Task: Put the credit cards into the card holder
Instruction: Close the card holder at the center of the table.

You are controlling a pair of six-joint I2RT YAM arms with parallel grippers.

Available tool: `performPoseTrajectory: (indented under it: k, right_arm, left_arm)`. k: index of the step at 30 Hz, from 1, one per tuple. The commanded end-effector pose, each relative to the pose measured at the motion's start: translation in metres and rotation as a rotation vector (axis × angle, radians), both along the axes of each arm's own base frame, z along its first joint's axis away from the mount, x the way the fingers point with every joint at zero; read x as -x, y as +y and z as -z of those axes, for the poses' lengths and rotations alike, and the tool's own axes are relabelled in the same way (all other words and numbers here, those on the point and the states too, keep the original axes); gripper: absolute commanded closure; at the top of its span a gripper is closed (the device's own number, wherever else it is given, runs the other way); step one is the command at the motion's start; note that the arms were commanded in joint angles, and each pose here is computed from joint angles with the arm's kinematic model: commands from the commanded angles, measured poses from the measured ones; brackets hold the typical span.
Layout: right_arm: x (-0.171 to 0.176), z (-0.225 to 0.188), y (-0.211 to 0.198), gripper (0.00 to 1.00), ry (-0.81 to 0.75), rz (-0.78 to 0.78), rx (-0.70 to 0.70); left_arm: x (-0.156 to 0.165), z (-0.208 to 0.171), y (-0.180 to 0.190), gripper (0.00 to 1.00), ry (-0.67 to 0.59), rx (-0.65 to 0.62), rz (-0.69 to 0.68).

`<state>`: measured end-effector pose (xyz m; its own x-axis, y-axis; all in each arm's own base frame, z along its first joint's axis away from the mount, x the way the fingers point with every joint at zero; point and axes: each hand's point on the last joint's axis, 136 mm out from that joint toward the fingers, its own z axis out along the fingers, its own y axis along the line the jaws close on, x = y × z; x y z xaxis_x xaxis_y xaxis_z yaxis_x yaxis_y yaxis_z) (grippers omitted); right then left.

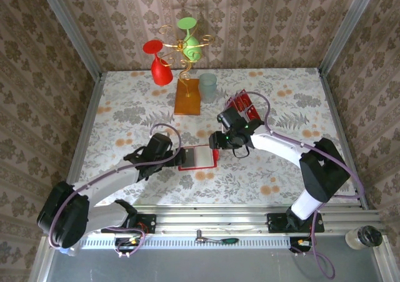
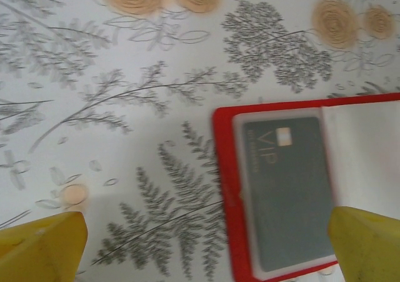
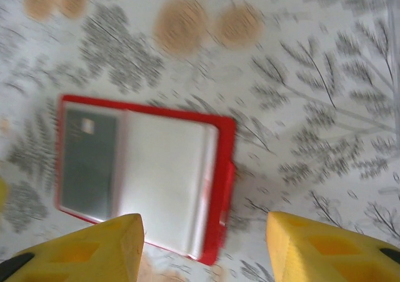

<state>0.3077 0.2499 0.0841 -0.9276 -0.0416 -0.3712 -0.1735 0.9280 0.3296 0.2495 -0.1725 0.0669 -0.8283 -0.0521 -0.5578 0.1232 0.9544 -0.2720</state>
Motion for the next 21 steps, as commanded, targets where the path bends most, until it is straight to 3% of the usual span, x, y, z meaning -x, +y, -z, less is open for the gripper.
performPoseTrajectory:
  k: [1,5,10,12,16,21]
  right_arm:
    - [0.000,0.016,-0.004,0.46,0.015,0.018,0.019]
    - [0.000,0.032,0.000,0.53,0.044,0.021,0.007]
    - [0.000,0.047,0.003,0.84,0.072,0.025,-0.013]
    - [0.001,0.049,0.003,0.93,0.077,0.026,-0.023]
    - [0.005,0.051,0.004,1.00,0.086,0.030,-0.043]
    - [0.007,0.052,0.008,1.00,0.093,0.037,-0.075]
  left_arm:
    - [-0.015,-0.015,-0.027,0.00,-0.016,0.090,0.065]
    - [-0.026,-0.011,-0.037,0.00,-0.007,0.126,0.069]
    - [-0.032,0.000,-0.042,0.00,0.001,0.136,0.076]
    - [-0.033,0.003,-0.043,0.00,0.002,0.140,0.078]
    - [-0.033,0.009,-0.044,0.00,0.002,0.142,0.078]
    - [-0.035,0.014,-0.047,0.00,0.004,0.152,0.082]
